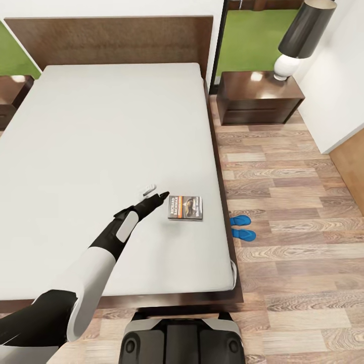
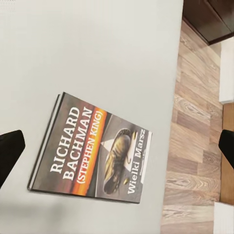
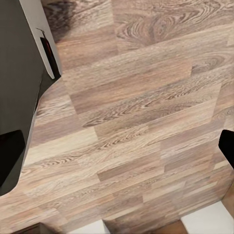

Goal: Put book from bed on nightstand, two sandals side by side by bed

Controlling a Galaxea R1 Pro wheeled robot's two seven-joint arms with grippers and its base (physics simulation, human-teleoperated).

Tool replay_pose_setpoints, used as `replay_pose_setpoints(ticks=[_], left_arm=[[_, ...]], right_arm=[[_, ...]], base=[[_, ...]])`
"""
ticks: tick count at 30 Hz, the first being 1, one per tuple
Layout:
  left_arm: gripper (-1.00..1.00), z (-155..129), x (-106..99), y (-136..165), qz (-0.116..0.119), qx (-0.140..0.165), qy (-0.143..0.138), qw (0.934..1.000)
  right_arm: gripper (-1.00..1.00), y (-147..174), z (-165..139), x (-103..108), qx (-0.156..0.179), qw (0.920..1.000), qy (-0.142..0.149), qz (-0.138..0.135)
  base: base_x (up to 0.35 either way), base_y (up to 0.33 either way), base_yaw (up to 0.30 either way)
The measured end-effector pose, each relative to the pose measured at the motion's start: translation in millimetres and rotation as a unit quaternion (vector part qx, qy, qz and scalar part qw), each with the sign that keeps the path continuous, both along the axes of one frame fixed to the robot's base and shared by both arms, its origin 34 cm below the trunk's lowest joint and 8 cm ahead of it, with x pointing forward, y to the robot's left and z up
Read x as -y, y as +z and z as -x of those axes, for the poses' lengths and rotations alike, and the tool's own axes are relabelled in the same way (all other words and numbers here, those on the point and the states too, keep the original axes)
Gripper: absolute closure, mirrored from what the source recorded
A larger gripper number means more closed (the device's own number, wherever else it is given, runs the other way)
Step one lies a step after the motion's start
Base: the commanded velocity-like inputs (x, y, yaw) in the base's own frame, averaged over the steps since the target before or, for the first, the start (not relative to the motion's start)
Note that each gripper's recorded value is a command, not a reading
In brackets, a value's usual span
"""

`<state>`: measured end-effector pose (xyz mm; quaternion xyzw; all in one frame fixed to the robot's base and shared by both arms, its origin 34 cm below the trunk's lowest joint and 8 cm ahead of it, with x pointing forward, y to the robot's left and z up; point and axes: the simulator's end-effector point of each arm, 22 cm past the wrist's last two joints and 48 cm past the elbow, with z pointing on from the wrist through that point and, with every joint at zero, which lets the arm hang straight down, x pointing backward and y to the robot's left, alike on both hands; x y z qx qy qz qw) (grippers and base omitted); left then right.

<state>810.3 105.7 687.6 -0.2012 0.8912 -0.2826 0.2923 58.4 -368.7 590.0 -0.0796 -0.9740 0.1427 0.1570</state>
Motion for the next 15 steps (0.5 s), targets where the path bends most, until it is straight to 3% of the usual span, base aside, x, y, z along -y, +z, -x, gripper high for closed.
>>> replay_pose_setpoints(ticks=[15], left_arm=[[-1.00,-12,0,10,0.002,0.019,0.001,0.9998]], right_arm=[[-1.00,-1,5,-9,-0.005,1.0000,-0.002,-0.006]], base=[[0.000,0.000,0.000]])
